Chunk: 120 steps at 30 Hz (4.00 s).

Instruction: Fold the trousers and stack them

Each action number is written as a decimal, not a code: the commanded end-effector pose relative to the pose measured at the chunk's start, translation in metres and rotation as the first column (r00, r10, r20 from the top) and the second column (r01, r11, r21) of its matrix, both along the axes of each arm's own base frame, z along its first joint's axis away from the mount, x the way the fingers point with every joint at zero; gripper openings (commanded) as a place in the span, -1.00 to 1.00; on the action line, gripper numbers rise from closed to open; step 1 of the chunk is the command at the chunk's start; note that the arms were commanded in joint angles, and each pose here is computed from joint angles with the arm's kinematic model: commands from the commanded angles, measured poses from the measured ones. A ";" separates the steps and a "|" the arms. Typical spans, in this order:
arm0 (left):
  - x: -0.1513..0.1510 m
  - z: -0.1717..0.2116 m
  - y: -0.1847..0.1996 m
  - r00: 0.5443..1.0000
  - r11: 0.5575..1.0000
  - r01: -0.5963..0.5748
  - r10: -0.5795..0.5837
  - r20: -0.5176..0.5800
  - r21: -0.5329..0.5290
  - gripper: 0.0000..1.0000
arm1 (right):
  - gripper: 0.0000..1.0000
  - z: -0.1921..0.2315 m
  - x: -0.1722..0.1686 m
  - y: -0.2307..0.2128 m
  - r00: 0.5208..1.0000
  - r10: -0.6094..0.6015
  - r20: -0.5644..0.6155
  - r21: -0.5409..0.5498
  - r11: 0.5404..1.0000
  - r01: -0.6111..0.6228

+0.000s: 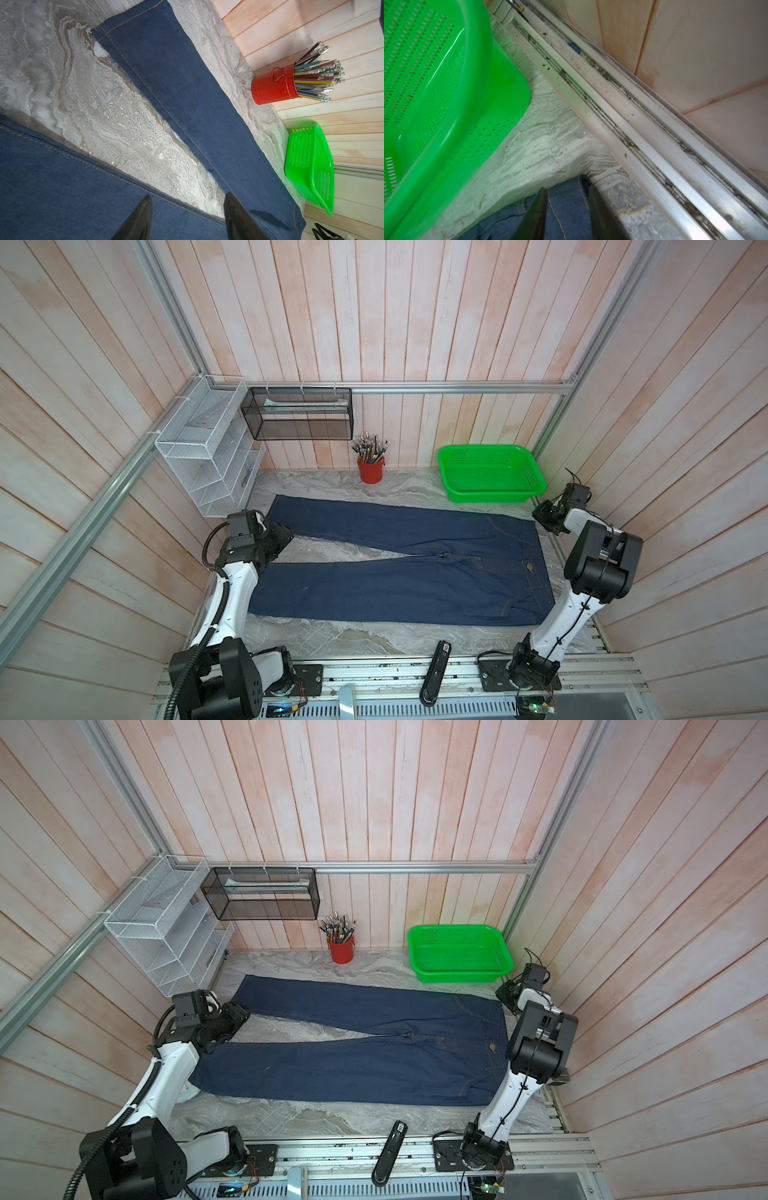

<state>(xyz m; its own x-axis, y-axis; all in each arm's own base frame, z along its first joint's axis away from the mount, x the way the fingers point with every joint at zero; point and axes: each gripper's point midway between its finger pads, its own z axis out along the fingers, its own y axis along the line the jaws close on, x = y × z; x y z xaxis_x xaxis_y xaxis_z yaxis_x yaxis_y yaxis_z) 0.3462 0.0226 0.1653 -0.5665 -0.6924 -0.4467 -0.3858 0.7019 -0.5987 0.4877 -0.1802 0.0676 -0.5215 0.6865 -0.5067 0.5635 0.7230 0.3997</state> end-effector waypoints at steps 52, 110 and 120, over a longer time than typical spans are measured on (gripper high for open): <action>0.012 0.030 0.015 0.998 0.993 -0.016 0.008 0.067 0.117 0.16 | -0.80 -0.074 -0.010 0.020 0.963 0.088 -0.256 0.016 0.996 -0.086; 0.008 0.047 0.058 0.986 0.938 -0.168 0.164 0.039 0.303 0.15 | 0.12 -0.043 -0.025 0.035 0.539 -0.446 -0.714 0.222 0.587 0.779; 0.006 0.058 0.067 0.981 0.915 -0.192 0.187 0.048 0.356 0.16 | -0.15 -0.059 -0.049 0.021 0.415 -0.525 -0.743 0.058 0.567 0.822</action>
<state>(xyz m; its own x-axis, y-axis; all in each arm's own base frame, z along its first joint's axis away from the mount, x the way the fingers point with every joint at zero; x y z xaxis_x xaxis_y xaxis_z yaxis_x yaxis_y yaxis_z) 0.3515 0.0835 0.2099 -0.4474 -0.6088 -0.6551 -0.5218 0.7726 -0.3617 0.4636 -0.1604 0.0276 0.1202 0.9854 0.1203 0.9922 -0.1233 0.0188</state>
